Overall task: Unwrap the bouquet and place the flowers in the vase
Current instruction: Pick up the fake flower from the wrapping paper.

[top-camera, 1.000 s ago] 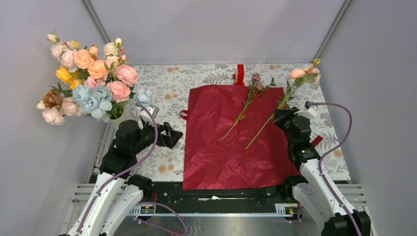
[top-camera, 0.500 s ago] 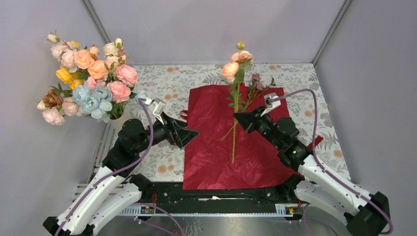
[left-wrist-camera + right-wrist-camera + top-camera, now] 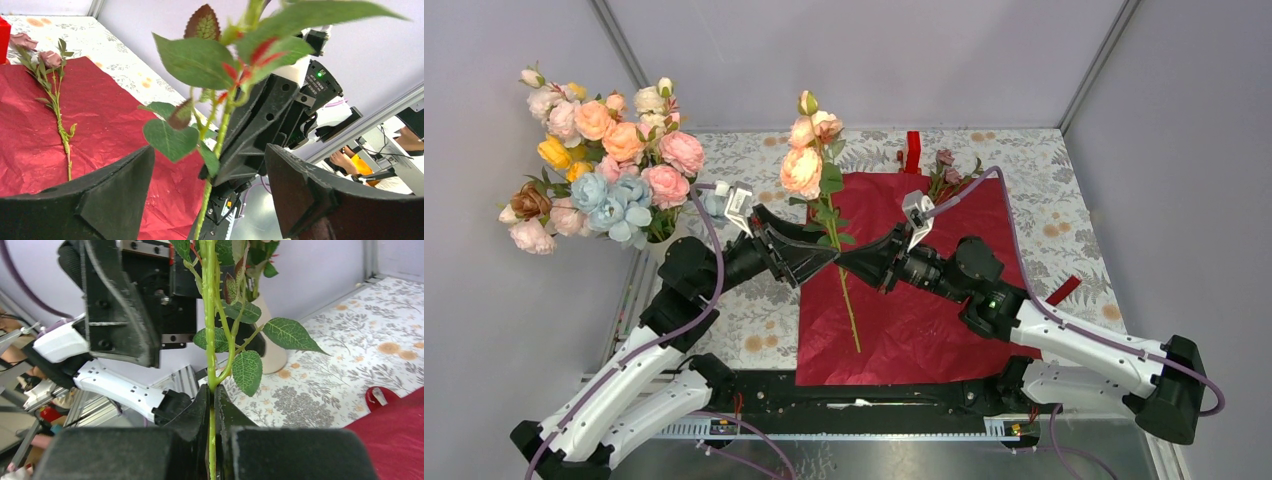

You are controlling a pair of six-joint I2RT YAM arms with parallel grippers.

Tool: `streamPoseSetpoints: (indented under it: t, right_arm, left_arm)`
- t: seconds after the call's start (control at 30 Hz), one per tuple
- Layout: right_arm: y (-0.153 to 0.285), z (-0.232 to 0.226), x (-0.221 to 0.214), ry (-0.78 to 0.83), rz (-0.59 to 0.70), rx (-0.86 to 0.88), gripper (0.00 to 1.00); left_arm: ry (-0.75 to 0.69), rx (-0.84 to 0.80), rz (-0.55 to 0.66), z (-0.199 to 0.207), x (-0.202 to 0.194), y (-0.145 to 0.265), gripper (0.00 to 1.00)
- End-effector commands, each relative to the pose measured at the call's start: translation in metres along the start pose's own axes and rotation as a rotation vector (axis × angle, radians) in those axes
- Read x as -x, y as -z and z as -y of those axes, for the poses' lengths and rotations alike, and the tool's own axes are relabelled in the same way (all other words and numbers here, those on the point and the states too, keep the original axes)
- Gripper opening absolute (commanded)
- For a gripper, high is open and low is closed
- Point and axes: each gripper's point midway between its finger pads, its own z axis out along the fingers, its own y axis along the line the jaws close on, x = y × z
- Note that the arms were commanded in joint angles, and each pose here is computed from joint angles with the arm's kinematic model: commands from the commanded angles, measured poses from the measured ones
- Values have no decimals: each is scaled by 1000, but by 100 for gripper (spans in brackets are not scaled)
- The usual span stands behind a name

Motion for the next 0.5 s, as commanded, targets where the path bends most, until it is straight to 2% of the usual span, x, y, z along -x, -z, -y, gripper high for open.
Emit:
streamPoseSetpoints:
  t: [0.0, 0.1, 0.3, 0.47]
  right_arm:
    - [-4, -38, 33, 47, 75, 148, 0]
    - [-4, -43, 32, 48, 64, 168, 0]
    - [-3, -45, 27, 47, 38, 182, 0]
    - [-2, -46, 26, 50, 26, 188, 0]
  left_arm:
    - [-19, -116, 46, 33, 21, -1, 81]
    - [-9, -123, 45, 34, 21, -1, 73]
    - [15, -173, 47, 43, 21, 0, 49]
    - [40, -186, 23, 44, 17, -3, 40]
